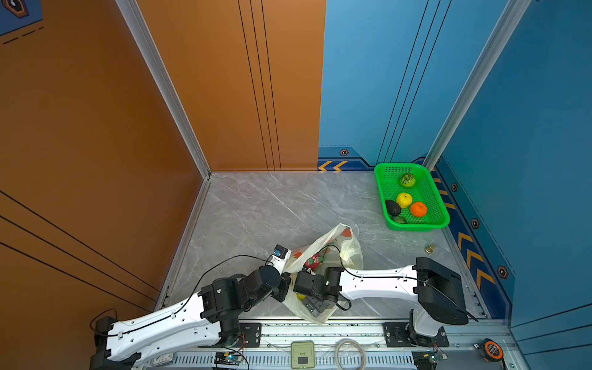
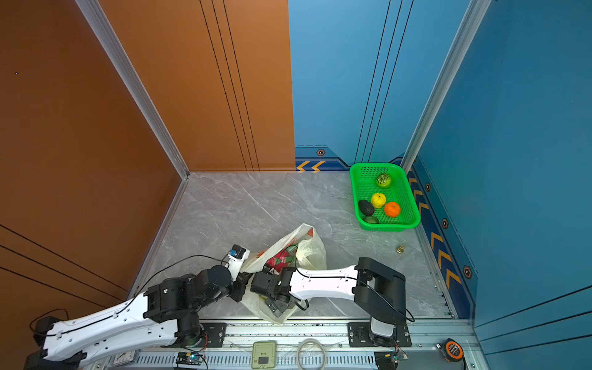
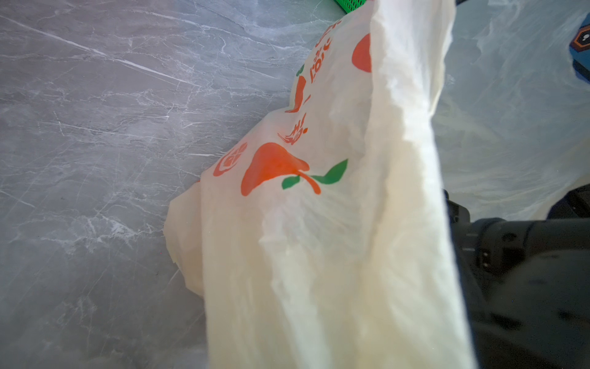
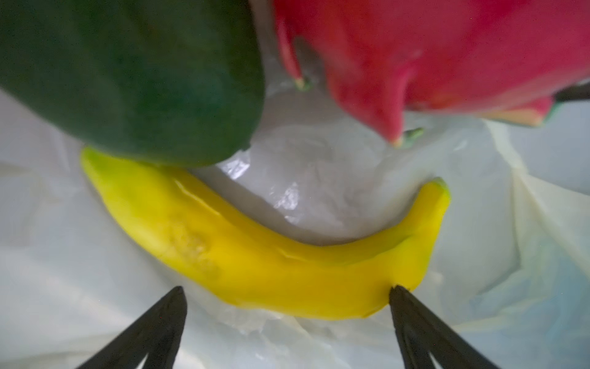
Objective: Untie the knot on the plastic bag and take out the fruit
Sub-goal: 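Lower the right gripper into the bag toward the yellow banana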
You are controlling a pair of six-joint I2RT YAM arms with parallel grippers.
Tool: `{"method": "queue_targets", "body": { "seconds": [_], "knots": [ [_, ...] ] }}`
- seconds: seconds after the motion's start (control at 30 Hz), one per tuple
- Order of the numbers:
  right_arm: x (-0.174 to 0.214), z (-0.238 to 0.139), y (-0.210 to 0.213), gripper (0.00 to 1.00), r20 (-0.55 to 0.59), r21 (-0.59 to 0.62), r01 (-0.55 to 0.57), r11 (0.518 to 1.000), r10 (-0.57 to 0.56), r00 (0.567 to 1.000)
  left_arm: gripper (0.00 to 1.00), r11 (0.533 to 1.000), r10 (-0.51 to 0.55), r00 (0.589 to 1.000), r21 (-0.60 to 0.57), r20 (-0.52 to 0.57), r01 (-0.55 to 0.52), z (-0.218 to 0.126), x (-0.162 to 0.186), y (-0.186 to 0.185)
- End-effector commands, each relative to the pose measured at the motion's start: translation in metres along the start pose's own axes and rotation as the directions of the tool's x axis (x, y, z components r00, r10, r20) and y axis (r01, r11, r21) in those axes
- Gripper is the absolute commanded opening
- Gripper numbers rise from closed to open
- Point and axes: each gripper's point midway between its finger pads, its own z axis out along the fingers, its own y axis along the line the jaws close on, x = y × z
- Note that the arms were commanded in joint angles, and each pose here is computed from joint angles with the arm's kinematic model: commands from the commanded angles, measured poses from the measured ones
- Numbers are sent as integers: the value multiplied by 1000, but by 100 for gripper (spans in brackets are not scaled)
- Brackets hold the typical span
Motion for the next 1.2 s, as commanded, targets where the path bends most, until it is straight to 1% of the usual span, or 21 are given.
{"method": "queue_targets", "body": {
  "seconds": [0.0,0.07,0.17,0.23,0.37,0.4,0.47,0.53,0.67,0.73,0.8,0.87,0.97,1.17],
  "knots": [
    [-9,-1,-23,97,37,49,-115,992,113,993,0,1000,23,999,16,-27,-23,-1,8,-1],
    [-11,-1,-26,96,39,27,-166,986,165,985,0,1000,26,999,16,-27,-26,-1,8,-1],
    [-17,-6,-23,96,46,2,-168,986,168,985,0,999,32,999,18,-24,-32,-1,7,-2],
    [-19,-9,-16,95,45,-22,-124,992,125,991,0,999,36,999,16,-23,-35,-1,7,-1],
    [-13,-11,2,95,32,-54,27,998,-25,999,0,999,35,999,18,-15,-35,-3,4,-2],
    [-8,-7,2,95,8,-60,38,998,-37,999,0,999,36,999,16,-13,-36,-3,4,-2],
    [-2,-3,0,94,-33,-73,24,997,-27,999,0,999,36,999,14,-9,-36,-3,3,-1],
    [-4,-3,-8,94,-21,-44,-7,999,6,1000,0,999,33,999,13,-8,-33,-3,3,-1],
    [-17,-11,-15,95,22,-32,-73,997,73,997,0,999,29,1000,16,-11,-29,-3,4,-2],
    [-23,-16,-18,96,23,-61,-133,989,135,991,0,999,30,1000,14,-8,-29,-3,3,-1],
    [-24,-18,-21,95,-1,-97,-205,974,206,979,0,999,30,1000,15,-5,-30,-4,2,-2],
    [-25,-23,-24,95,-16,-122,-274,954,274,962,0,999,31,1000,15,-3,-30,-4,0,-2],
    [-24,-27,-32,96,-47,-146,-379,914,376,925,0,999,27,1000,21,2,-27,-5,-2,-4],
    [-22,-26,-29,95,-104,-155,-545,824,535,838,0,999,22,1000,34,0,-22,-5,-2,-8]
  ]
}}
